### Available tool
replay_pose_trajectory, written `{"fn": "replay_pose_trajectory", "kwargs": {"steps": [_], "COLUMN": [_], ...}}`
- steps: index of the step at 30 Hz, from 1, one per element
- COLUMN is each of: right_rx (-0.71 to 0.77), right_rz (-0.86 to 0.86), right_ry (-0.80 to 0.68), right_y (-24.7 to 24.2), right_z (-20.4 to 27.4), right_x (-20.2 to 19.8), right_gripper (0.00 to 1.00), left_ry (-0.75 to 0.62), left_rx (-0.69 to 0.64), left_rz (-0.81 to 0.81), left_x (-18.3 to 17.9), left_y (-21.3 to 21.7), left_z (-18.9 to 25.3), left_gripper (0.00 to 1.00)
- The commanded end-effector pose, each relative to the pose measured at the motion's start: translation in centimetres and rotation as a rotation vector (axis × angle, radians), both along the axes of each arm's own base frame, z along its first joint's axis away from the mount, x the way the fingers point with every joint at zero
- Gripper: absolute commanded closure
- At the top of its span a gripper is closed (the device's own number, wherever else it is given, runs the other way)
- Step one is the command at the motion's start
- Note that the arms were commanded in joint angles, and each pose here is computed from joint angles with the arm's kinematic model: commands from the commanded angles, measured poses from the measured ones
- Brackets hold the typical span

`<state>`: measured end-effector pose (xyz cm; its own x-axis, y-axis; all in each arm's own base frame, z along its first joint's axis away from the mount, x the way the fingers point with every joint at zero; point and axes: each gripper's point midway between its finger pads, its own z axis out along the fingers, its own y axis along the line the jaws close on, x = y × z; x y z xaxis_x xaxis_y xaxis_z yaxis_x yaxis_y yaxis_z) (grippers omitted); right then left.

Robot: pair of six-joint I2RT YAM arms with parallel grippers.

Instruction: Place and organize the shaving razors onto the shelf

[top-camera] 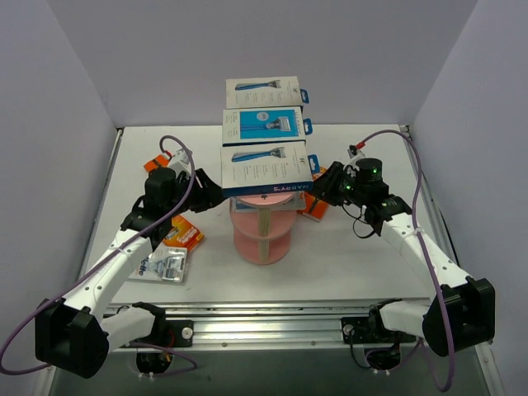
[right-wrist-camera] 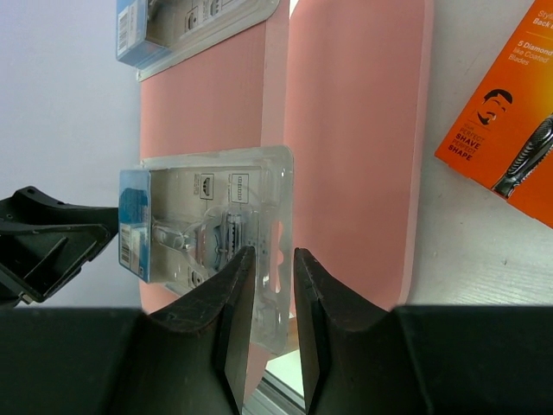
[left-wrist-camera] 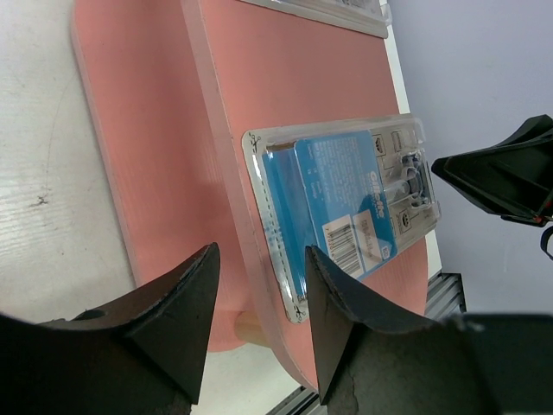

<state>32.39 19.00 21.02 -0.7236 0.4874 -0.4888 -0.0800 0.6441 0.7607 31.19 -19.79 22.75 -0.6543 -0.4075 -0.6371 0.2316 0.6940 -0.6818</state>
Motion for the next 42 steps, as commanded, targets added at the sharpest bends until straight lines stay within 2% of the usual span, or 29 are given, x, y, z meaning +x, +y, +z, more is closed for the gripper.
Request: {"fn": "replay_pose_trajectory", "kwargs": {"steps": [1,29,42], "right_rx": [-0.021,-0.029,-0.028], "right_rz": [0.005,0.049,0.061], "right_ry": [-0.034,-0.016,-0.017], "right_y": [0.0,2.2,3.0], "right_z": [0.6,-0.8,-1.0], "right_x": [0.0,-0.5,-0.3], "right_gripper": [0.79,0.83,0.84], "left_ry": [-0.054,-0.017,-0.028], "left_rx": [-0.026,-0.036,-0.022], "left_rz": [-0.022,-0.043,-0.043], "left_x": [0.6,1.5,1.7], "left_y": [-0.7,-1.5,-1.5], "left_z": [1.1,-1.4,-0.9], "left_gripper": [0.47,0.49,0.5]}}
